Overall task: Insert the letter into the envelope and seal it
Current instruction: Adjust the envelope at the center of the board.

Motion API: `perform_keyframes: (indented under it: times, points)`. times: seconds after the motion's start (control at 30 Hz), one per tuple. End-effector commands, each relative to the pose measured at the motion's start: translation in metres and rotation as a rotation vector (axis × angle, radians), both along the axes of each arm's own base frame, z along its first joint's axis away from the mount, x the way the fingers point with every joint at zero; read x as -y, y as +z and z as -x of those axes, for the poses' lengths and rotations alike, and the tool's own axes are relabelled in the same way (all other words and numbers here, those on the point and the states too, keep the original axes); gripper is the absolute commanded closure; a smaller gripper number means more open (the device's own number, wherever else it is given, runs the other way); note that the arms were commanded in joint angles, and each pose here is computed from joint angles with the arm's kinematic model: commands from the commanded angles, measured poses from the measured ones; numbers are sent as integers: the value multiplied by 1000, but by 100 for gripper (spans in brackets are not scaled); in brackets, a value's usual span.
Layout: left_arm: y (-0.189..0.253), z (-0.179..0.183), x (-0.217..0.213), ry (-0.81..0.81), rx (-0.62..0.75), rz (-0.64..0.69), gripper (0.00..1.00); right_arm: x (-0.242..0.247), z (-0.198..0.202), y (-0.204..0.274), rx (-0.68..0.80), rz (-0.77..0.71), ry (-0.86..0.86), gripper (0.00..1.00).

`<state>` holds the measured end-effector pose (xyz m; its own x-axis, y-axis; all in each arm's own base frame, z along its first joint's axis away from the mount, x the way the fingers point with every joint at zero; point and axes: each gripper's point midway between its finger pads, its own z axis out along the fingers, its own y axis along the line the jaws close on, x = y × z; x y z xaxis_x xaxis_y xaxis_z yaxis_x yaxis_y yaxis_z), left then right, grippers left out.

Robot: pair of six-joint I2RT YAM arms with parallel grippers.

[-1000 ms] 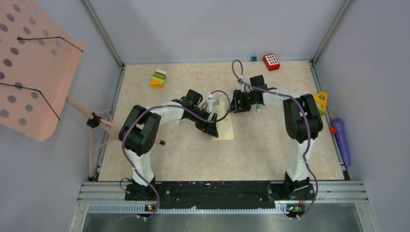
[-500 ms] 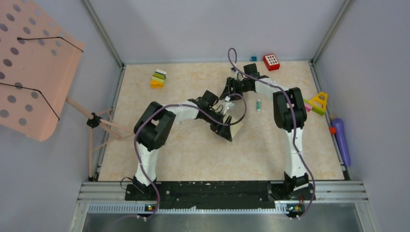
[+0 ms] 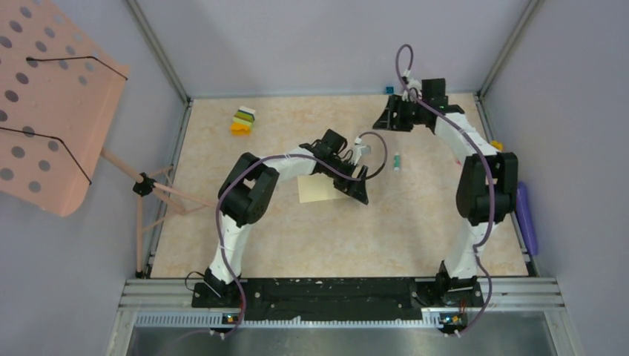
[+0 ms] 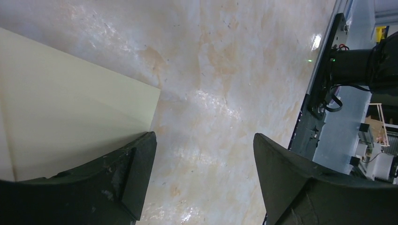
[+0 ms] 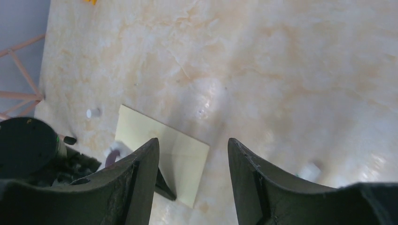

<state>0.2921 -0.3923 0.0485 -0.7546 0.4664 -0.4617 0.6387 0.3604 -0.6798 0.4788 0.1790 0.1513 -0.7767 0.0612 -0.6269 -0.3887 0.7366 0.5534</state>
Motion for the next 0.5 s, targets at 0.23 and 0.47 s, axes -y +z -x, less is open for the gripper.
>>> perform_keyframes:
  times: [0.23,0.47]
  points:
    - [65,0,-69,-97,251,-36,12,56,51,7,83,203,-119,45]
    - [65,5,-153,-32,258,-101,8,67,63,-4,99,260,-140,45]
